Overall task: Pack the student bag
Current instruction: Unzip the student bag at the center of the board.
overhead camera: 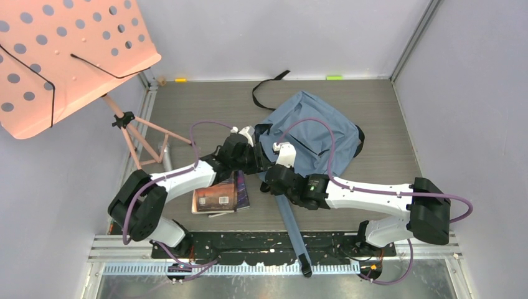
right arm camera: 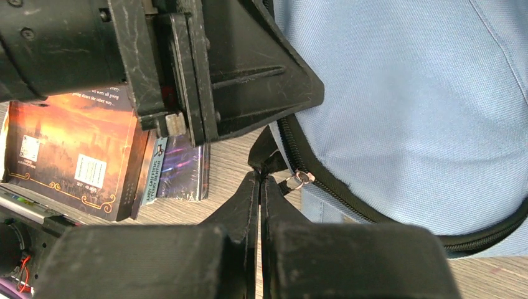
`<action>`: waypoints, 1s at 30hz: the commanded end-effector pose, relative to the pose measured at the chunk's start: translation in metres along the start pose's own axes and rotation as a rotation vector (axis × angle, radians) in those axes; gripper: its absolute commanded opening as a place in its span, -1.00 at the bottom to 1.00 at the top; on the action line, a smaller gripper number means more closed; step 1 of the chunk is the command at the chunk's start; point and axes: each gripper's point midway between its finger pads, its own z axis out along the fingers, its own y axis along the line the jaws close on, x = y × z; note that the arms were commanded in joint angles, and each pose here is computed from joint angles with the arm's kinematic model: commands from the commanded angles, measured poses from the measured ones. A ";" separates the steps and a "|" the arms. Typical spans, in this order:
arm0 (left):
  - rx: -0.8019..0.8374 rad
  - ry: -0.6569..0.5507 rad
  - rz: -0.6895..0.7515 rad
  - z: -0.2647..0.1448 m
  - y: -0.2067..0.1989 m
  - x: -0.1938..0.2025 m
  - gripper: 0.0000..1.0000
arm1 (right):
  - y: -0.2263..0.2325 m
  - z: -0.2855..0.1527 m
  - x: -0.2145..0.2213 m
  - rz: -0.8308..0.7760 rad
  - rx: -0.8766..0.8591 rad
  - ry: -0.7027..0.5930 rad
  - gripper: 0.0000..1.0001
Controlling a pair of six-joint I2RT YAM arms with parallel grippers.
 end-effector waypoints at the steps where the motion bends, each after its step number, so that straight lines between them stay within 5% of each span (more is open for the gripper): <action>1: 0.010 -0.053 0.014 0.007 -0.003 -0.010 -0.31 | 0.018 -0.010 -0.018 0.062 -0.067 -0.047 -0.99; 7: -0.013 -0.059 0.041 0.003 0.000 -0.013 -0.99 | 0.010 -0.012 -0.018 0.055 -0.046 -0.053 -0.99; 30: -0.132 -0.045 0.162 -0.046 0.054 -0.081 -1.00 | -0.047 -0.025 0.002 0.045 0.112 -0.048 -0.99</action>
